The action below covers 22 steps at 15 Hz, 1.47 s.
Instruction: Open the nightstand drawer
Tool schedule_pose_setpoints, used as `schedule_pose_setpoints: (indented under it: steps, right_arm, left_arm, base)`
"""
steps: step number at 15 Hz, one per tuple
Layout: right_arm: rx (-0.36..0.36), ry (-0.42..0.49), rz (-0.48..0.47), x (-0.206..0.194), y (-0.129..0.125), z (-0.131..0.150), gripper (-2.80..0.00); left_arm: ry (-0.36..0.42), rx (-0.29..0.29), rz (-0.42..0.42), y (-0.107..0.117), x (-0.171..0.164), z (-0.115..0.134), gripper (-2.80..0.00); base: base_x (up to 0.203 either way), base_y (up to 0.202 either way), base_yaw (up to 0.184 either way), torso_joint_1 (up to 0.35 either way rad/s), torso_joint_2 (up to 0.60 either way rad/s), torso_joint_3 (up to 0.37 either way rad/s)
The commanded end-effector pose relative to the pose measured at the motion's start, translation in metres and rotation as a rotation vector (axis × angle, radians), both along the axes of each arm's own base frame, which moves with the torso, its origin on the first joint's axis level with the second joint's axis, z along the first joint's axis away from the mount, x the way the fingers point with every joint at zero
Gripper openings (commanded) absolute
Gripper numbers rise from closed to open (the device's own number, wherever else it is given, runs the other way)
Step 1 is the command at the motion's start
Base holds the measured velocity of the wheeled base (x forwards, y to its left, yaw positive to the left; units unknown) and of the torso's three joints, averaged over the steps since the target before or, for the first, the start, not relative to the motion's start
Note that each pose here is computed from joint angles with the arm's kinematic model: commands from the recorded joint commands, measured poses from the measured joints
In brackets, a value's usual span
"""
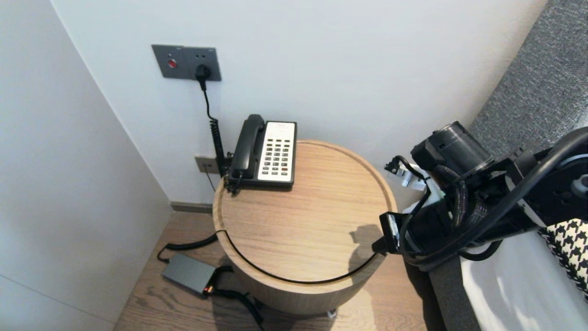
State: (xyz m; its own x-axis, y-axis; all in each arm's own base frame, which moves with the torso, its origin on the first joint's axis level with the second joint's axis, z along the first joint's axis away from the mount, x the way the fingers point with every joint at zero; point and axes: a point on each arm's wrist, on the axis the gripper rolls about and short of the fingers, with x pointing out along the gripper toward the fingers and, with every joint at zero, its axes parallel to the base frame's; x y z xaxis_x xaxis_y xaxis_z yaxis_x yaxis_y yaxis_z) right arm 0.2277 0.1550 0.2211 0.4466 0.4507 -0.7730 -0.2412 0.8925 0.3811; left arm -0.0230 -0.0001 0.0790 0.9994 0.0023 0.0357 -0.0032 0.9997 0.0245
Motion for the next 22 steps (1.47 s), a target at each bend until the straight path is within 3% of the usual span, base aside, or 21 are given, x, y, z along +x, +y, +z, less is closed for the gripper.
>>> schedule_pose_setpoints:
  steps: [1,10,22]
  right_arm:
    - [-0.014,-0.018,-0.005,-0.005,-0.002,-0.002,-2.8]
    - [-0.061,-0.057,0.025,-0.01,0.006,-0.02,-2.8]
    - [-0.095,-0.039,0.056,-0.003,0.017,-0.034,-2.8]
  left_arm:
    - [0.008,0.0,-0.001,0.0,0.001,-0.002,-2.8]
    - [0.008,0.0,0.001,0.0,0.001,-0.002,-2.8]
    - [0.008,0.0,0.001,0.0,0.001,-0.002,-2.8]
  base:
    - [0.0,0.0,0.0,0.0,0.0,0.0]
    - [0.0,0.0,0.0,0.0,0.0,0.0]
    - [0.0,0.0,0.0,0.0,0.0,0.0]
